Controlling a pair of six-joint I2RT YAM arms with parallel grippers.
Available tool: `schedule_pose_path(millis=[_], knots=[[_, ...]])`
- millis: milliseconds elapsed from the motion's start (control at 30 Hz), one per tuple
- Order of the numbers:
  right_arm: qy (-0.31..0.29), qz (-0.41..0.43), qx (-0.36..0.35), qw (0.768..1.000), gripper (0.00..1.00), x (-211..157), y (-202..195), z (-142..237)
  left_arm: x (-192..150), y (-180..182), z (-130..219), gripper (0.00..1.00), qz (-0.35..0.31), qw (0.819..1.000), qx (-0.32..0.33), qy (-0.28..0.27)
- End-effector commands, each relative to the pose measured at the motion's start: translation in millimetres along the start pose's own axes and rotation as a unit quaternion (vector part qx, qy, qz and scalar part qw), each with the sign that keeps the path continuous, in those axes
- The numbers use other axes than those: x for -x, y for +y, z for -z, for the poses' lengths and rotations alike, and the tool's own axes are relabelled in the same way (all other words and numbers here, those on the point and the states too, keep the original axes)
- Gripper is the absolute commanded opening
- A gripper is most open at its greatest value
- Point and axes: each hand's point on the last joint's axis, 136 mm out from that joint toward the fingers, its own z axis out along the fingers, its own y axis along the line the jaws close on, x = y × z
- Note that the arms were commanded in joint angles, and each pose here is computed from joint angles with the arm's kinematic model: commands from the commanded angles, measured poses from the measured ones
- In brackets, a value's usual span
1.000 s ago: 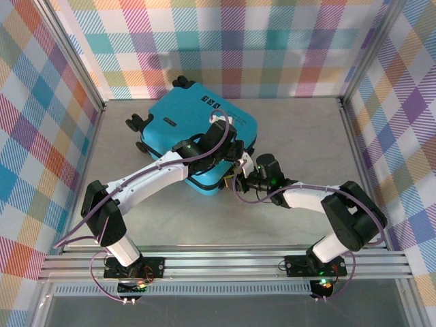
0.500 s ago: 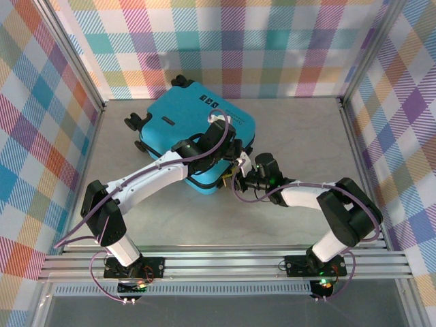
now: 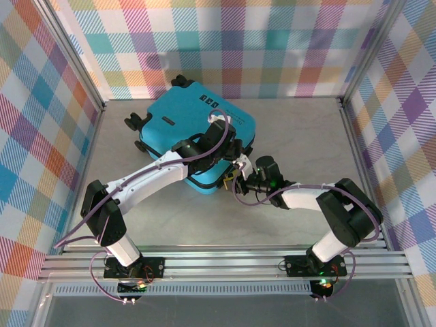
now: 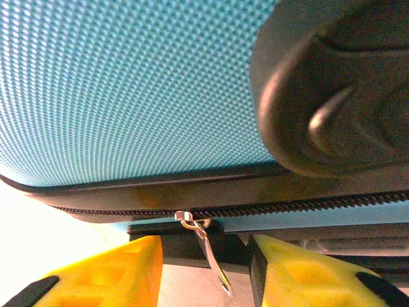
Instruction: Pack the luggage
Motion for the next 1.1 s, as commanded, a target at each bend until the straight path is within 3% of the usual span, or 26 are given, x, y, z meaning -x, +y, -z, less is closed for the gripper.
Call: schedule_pose_path(millis=[0, 133, 233, 567, 900, 1067], knots=[[0.035, -0.006, 0.020, 0.999, 0.36, -18.1, 6.4, -4.5, -32.7, 1.9, -7.1, 0.71, -0.004, 0.999, -0.004, 0.052], [0.039, -0.014, -0.010, 0.999, 0.10, -18.4, -4.9, -7.0, -35.0, 1.9, -7.2, 0.71, 0.000, 0.999, -0.005, 0.052], [0.039, -0.017, -0.045, 0.998, 0.00, -15.4, -16.4, -5.0, -36.7, 5.8, -6.3, 0.71, 0.005, 0.999, 0.001, 0.051], [0.060, -0.053, -0.208, 0.975, 0.00, 6.0, -88.9, 18.3, -51.4, 27.7, -11.8, 0.70, 0.027, 0.997, 0.030, 0.063], [0.044, -0.122, -0.265, 0.956, 0.00, 33.0, -161.6, 43.1, -51.8, 38.2, -8.9, 0.69, 0.034, 0.997, 0.037, 0.060], [0.039, -0.126, -0.261, 0.956, 0.00, 50.8, -203.8, 27.1, -57.0, 38.5, -11.4, 0.68, 0.037, 0.997, 0.034, 0.064]])
